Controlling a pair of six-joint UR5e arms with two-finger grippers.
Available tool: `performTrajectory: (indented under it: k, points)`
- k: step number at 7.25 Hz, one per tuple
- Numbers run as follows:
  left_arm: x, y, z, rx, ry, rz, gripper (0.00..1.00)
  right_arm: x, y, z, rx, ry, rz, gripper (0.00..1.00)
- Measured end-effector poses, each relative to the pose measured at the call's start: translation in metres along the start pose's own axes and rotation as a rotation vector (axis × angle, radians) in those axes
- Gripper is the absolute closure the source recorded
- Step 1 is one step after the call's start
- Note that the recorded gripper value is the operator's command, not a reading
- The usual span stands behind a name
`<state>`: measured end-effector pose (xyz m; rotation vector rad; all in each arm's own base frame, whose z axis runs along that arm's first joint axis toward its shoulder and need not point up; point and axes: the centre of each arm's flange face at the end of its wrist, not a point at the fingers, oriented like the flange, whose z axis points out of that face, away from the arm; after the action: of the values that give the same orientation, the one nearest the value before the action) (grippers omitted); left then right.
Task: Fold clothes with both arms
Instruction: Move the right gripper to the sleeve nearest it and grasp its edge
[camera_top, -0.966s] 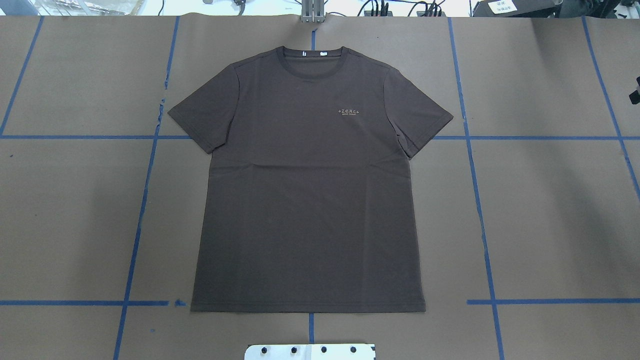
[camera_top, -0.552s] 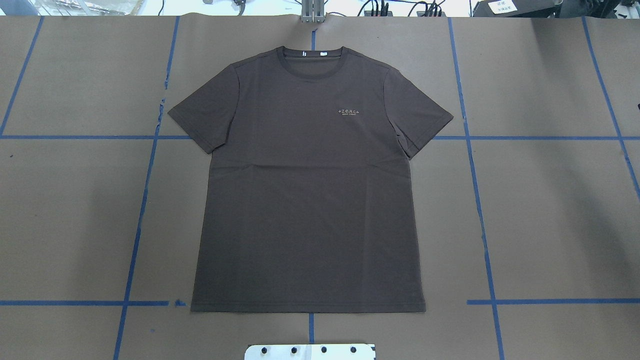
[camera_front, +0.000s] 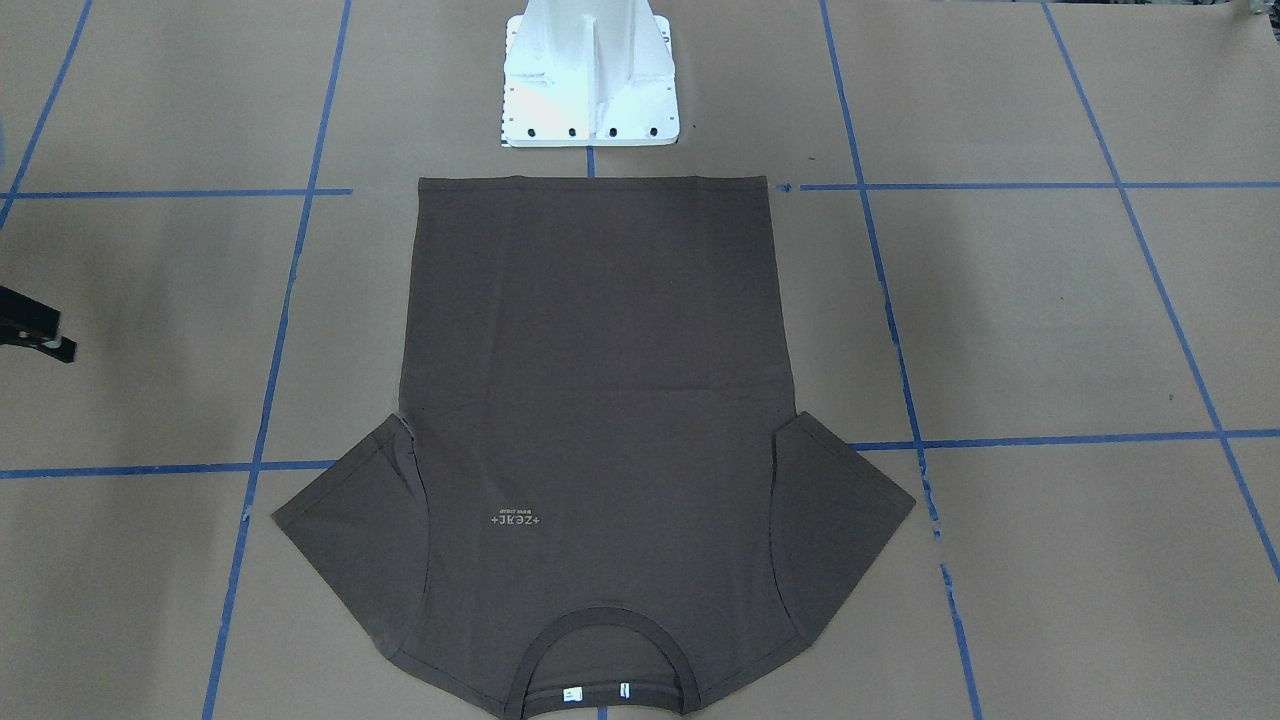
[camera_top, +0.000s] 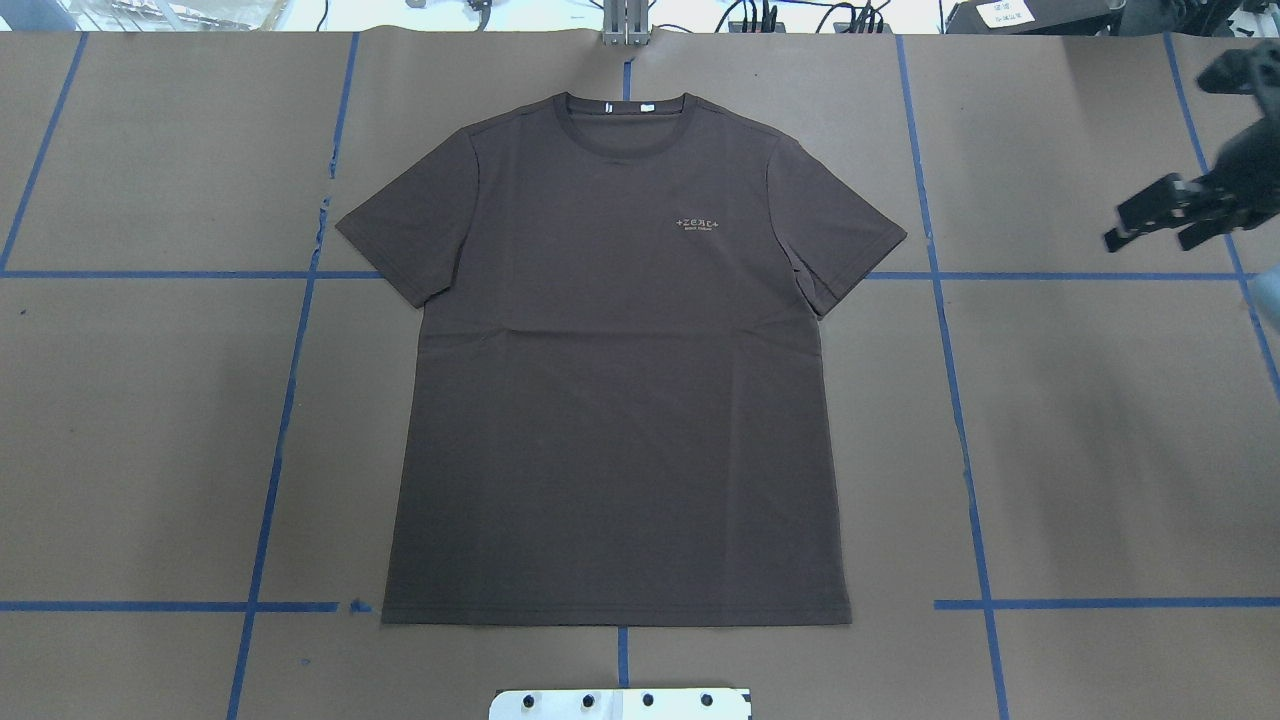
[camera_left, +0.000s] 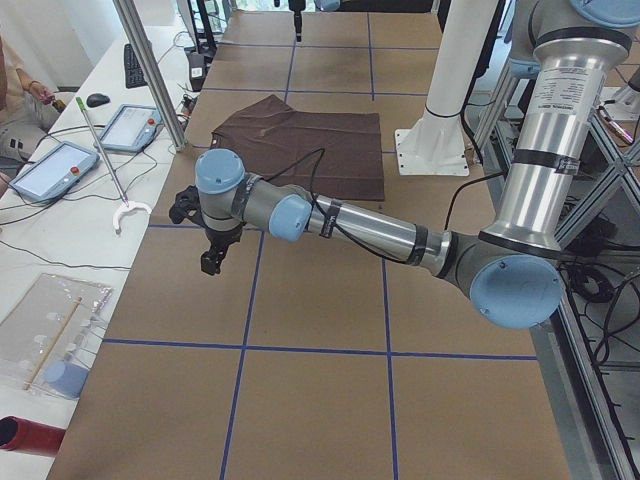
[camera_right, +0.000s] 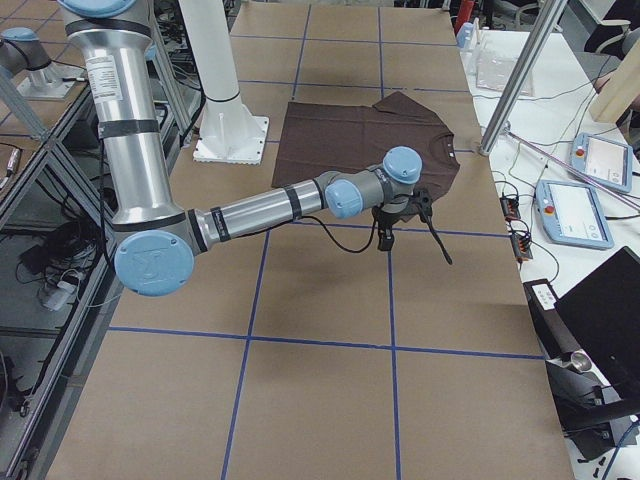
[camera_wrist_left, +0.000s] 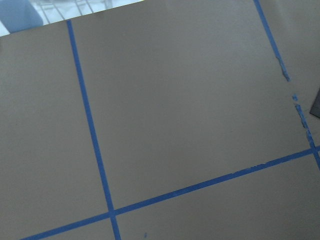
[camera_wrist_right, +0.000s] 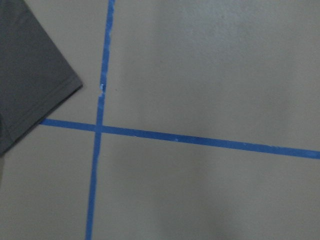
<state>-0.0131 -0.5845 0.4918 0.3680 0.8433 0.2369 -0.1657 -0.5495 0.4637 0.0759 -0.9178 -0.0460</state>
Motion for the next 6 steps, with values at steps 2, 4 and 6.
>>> performTrajectory:
  k: [2,4,6]
  points:
    - [0.010,-0.002,0.003,0.012,0.038,-0.012,0.00,-0.090,-0.010,0.018,0.068,-0.047,0.122,0.01]
    - [0.018,-0.001,0.003,0.010,0.098,-0.020,0.00,-0.155,-0.001,0.053,0.092,-0.034,0.178,0.05]
    - [0.029,-0.004,0.002,0.009,0.149,-0.035,0.00,-0.233,0.018,0.093,0.128,-0.025,0.260,0.07]
